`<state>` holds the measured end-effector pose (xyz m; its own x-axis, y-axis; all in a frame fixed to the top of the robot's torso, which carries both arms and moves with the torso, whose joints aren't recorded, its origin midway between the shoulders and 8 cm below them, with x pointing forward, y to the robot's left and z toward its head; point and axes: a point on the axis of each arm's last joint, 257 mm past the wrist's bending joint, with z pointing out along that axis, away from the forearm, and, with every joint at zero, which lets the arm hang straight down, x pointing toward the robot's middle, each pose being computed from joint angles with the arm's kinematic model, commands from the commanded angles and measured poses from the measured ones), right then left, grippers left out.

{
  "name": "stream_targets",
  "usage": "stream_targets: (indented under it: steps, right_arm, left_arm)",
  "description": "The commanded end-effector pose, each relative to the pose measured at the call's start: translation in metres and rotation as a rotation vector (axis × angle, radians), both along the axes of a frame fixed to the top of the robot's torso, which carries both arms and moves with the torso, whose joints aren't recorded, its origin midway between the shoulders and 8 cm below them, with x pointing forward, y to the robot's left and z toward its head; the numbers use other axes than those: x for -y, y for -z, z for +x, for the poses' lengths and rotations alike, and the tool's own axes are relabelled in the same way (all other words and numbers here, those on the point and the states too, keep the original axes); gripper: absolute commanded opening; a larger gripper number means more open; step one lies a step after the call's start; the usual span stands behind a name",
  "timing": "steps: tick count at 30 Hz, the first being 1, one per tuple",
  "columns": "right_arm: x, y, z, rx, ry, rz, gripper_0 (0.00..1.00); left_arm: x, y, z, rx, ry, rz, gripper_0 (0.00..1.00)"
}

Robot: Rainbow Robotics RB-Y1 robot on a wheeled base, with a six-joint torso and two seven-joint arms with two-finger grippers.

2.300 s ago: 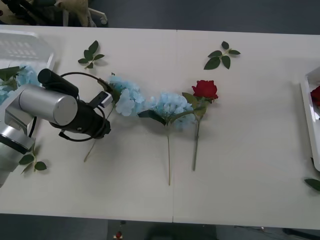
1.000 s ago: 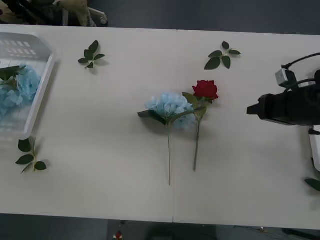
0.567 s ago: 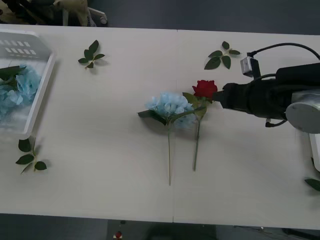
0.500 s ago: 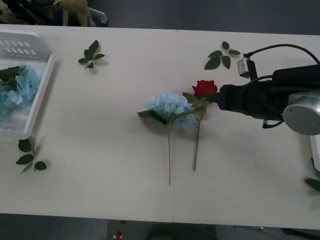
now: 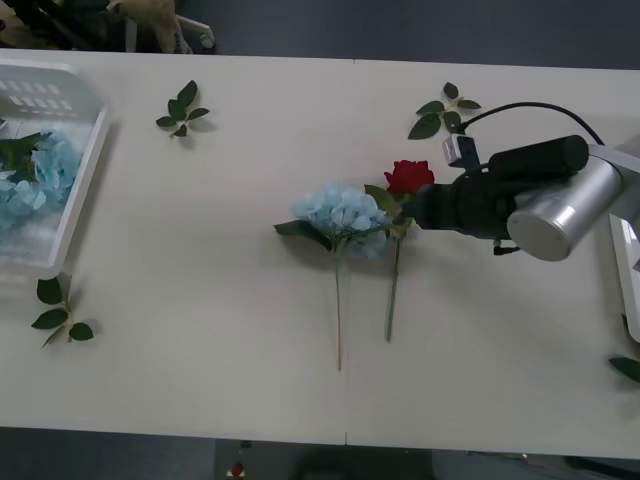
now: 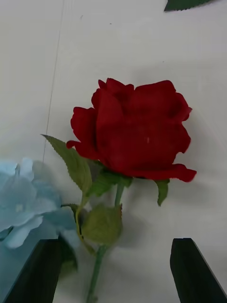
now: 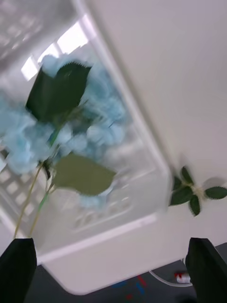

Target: Put the red flowers into the right box and the blue flowers into the left box

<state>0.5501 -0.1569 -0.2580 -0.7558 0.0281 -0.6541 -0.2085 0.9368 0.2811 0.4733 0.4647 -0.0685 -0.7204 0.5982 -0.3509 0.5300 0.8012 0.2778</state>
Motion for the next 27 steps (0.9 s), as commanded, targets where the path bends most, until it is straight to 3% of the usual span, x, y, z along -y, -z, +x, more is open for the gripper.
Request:
stream_targets:
  steps: [1,11,16,21,26,27]
  right_arm:
    - [-0.025,-0.021,0.027,0.015,0.028,0.023,0.68]
    - [-0.030,0.002,0.048,-0.040,0.087,-0.055,0.68]
    - [-0.030,0.019,0.056,-0.059,0.119,-0.090,0.68]
    - [-0.028,0.035,0.058,-0.074,0.130,-0.128,0.68]
    - [-0.028,0.047,0.058,-0.070,0.124,-0.147,0.68]
    - [-0.029,0.048,0.059,-0.063,0.116,-0.157,0.61]
  left_arm:
    - [0.096,0.006,0.013,0.034,0.157,-0.151,0.92]
    - [0.260,0.091,0.025,0.097,0.144,-0.505,0.92]
    - [0.323,0.138,0.019,0.110,0.156,-0.626,0.92]
    - [0.380,0.160,0.003,0.083,0.174,-0.721,0.92]
    - [0.423,0.171,0.004,0.110,0.137,-0.765,0.92]
    - [0.430,0.174,0.005,0.117,0.128,-0.760,0.92]
